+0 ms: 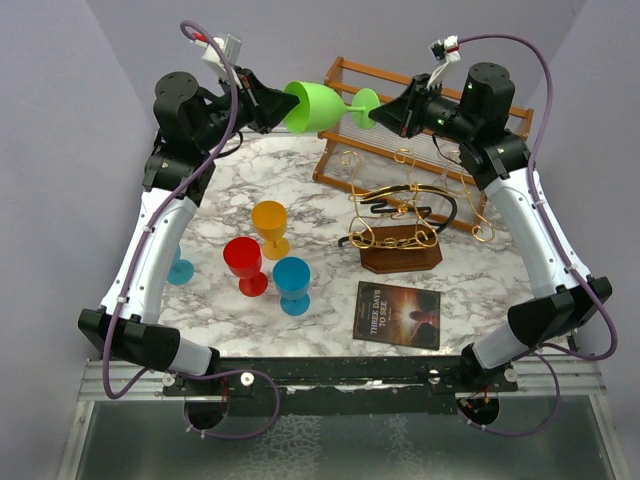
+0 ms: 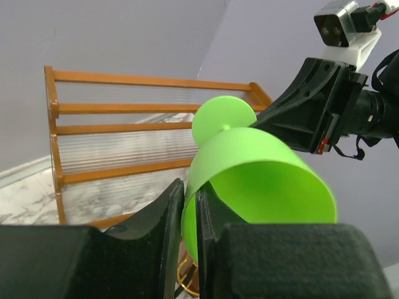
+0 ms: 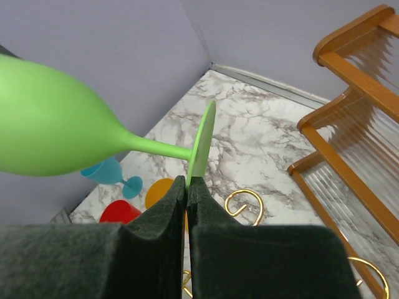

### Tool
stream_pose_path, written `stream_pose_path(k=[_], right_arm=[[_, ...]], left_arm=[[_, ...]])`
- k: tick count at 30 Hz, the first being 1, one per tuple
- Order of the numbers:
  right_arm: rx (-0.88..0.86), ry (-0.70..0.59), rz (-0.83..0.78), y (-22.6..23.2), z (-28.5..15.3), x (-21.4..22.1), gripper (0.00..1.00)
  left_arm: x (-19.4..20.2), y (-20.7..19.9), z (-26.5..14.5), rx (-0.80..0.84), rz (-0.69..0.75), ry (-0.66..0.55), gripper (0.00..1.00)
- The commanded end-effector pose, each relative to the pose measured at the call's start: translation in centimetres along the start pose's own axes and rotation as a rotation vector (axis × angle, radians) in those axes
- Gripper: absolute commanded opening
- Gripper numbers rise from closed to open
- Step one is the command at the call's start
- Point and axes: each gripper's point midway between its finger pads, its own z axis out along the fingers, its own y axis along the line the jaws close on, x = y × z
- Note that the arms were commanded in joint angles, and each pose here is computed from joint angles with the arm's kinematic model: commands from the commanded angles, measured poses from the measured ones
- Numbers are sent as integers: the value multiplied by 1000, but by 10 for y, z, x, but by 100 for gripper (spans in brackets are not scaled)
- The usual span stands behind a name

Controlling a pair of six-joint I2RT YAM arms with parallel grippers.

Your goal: Place the wine glass upside down on the wine glass rack

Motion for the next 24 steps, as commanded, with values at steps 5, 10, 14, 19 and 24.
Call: stream_pose_path(k=[5, 10, 14, 19, 24], right_arm=[[120, -73, -108, -18, -15, -23, 1], [195, -107, -178, -32, -35, -34, 1], [272, -131, -254, -48, -64, -48, 1], [412, -132, -450, -58, -104, -63, 1], [518, -130, -623, -55, -151, -67, 1]], left_arm=[[2, -7, -11, 10, 71, -3, 32], [14, 1, -25, -46, 132, 35, 47], [19, 12, -39, -123, 201, 66, 59], [32, 25, -55, -193, 282, 122, 76], [40, 33, -68, -239, 336, 154, 85]])
